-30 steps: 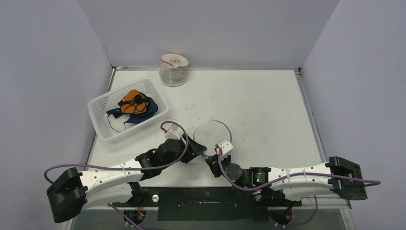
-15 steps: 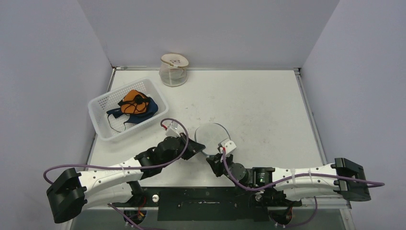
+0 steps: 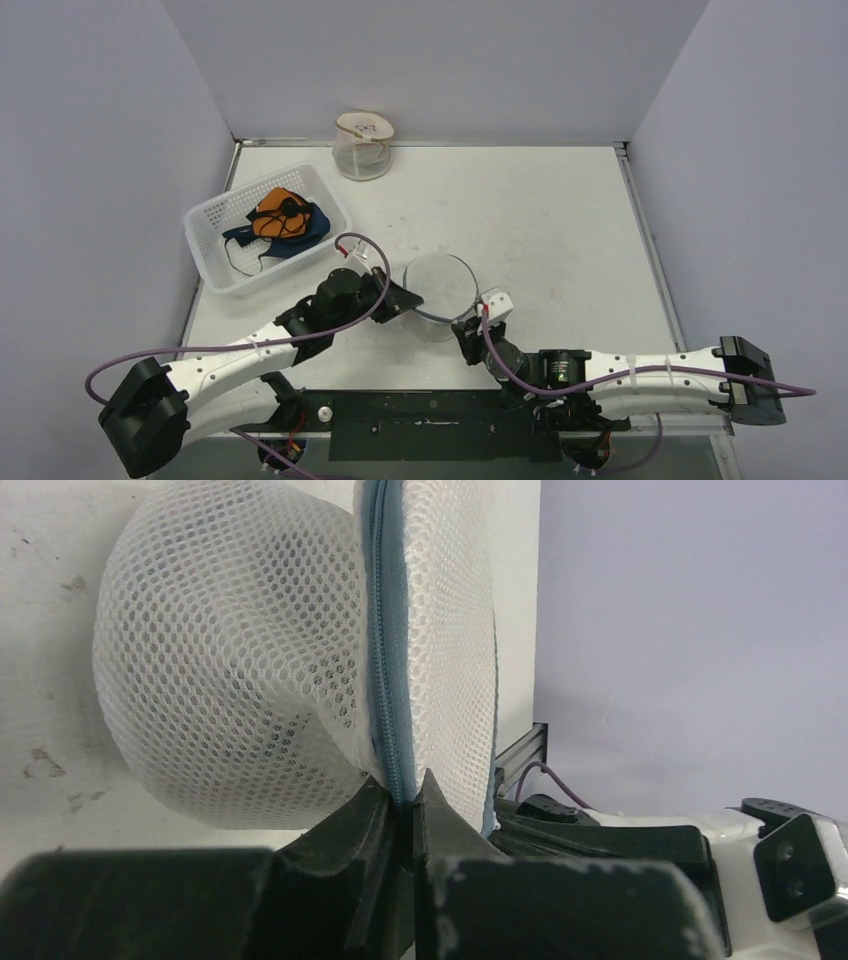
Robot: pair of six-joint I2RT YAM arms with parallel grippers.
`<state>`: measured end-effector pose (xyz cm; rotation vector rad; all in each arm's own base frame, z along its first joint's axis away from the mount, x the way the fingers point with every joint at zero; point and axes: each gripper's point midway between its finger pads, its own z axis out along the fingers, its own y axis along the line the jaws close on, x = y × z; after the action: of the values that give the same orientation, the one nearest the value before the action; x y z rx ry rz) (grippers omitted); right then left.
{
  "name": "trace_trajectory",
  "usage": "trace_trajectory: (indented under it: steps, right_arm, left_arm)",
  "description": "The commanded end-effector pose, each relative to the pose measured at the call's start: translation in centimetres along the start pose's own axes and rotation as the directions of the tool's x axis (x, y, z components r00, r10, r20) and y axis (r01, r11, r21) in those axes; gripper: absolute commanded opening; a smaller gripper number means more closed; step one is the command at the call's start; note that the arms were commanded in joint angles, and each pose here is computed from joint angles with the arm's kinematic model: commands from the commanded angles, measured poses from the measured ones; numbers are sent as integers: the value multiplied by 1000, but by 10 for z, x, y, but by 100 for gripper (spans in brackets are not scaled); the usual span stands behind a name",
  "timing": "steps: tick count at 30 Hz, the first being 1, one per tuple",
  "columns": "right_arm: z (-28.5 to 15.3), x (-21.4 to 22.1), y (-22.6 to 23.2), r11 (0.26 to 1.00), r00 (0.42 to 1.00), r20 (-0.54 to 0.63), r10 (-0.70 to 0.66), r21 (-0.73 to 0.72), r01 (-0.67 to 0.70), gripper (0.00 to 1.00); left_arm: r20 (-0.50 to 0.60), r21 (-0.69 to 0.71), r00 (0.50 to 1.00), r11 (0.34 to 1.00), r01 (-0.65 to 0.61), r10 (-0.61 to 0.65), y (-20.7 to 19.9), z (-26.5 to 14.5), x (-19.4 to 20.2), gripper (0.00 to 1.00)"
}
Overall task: Unzip the laundry bag and remove the bra
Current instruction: Unzip the laundry bag at the center of the board.
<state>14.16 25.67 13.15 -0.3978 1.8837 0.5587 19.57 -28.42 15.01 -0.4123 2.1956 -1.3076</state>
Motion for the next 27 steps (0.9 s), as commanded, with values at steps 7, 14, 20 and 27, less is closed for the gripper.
trace_trajectory:
  steps: [7,14,20,27]
  right_arm:
    - [0,-1,7,999,1000,11,-17,-40,18,5]
    - [4,-6,16,999,999,28,-17,-49,18,5]
    - [5,-7,18,998,1000,28,-13,-53,15,5]
    - [5,-11,26,997,999,35,-5,-78,8,5]
  left_arm:
    - [-85,70,979,981,-180,185,-19,11,-17,0]
    - [-165,112,960,971,-209,225,-37,40,-15,1]
    - [-162,95,968,980,-175,189,-25,36,-11,55]
    - [-89,-5,982,986,-167,166,-9,-2,-16,94]
